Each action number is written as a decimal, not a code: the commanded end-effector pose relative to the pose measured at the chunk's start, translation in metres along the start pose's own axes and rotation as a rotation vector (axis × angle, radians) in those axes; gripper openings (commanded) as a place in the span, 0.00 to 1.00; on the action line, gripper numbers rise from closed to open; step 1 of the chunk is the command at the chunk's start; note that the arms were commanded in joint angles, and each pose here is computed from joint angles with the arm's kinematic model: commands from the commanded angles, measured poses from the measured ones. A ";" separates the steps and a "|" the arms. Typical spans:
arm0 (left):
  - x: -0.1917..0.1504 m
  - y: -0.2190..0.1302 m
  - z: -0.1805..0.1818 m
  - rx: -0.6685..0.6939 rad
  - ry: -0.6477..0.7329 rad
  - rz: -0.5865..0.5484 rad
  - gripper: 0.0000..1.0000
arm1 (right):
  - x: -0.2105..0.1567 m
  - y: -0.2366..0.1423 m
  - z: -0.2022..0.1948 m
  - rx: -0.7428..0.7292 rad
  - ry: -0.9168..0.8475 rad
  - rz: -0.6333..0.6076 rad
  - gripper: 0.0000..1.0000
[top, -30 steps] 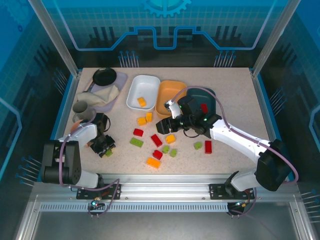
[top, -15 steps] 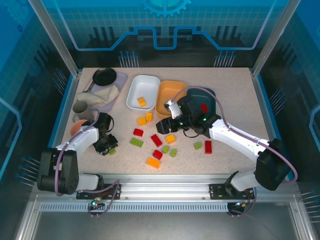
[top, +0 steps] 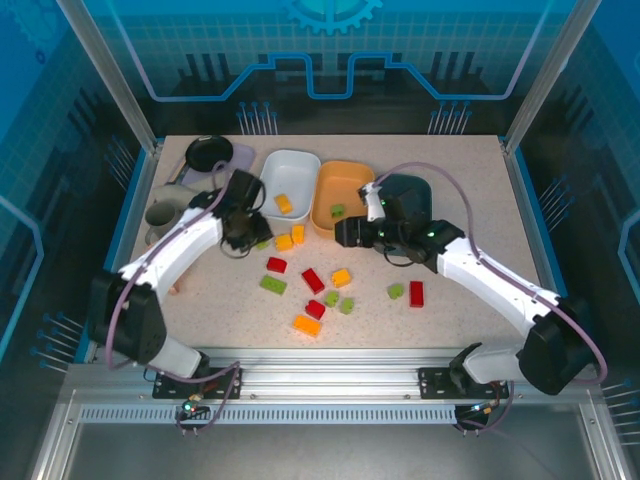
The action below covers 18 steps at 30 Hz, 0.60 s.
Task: Sort the legos into containers by color
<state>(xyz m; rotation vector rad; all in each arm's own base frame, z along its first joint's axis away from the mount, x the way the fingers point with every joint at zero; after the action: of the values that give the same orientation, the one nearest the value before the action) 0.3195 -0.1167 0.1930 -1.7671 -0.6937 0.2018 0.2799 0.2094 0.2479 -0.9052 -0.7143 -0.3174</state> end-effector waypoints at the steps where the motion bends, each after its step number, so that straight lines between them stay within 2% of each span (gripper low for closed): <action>1: 0.007 0.011 -0.050 -0.051 0.094 0.024 0.35 | 0.004 -0.016 -0.027 -0.162 0.104 -0.030 0.65; 9: 0.019 0.067 -0.156 -0.122 0.238 0.085 0.35 | -0.002 -0.041 -0.057 -0.270 0.189 -0.027 0.65; 14: 0.027 0.107 -0.196 -0.174 0.234 0.123 0.36 | -0.015 -0.056 -0.070 -0.308 0.231 -0.024 0.65; 18: 0.030 0.130 -0.214 -0.243 0.216 0.131 0.37 | -0.030 -0.066 -0.082 -0.384 0.266 0.016 0.65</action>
<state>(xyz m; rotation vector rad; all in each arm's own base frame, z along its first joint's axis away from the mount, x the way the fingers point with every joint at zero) 0.4884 -0.2874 0.1503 -1.9804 -0.4920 -0.0191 0.2694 0.1198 0.2462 -1.1212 -0.4917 -0.5573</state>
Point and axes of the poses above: each hand's point on the last joint's axis, 136 mm out from that joint toward the fingers, its own y axis out along the fingers, its own z axis along the line the jaws close on, x = y × z, the point moved 6 cm from there along -y, back along the fingers, and after that the axes turned 5 degrees about -y, right-handed, at the moved point
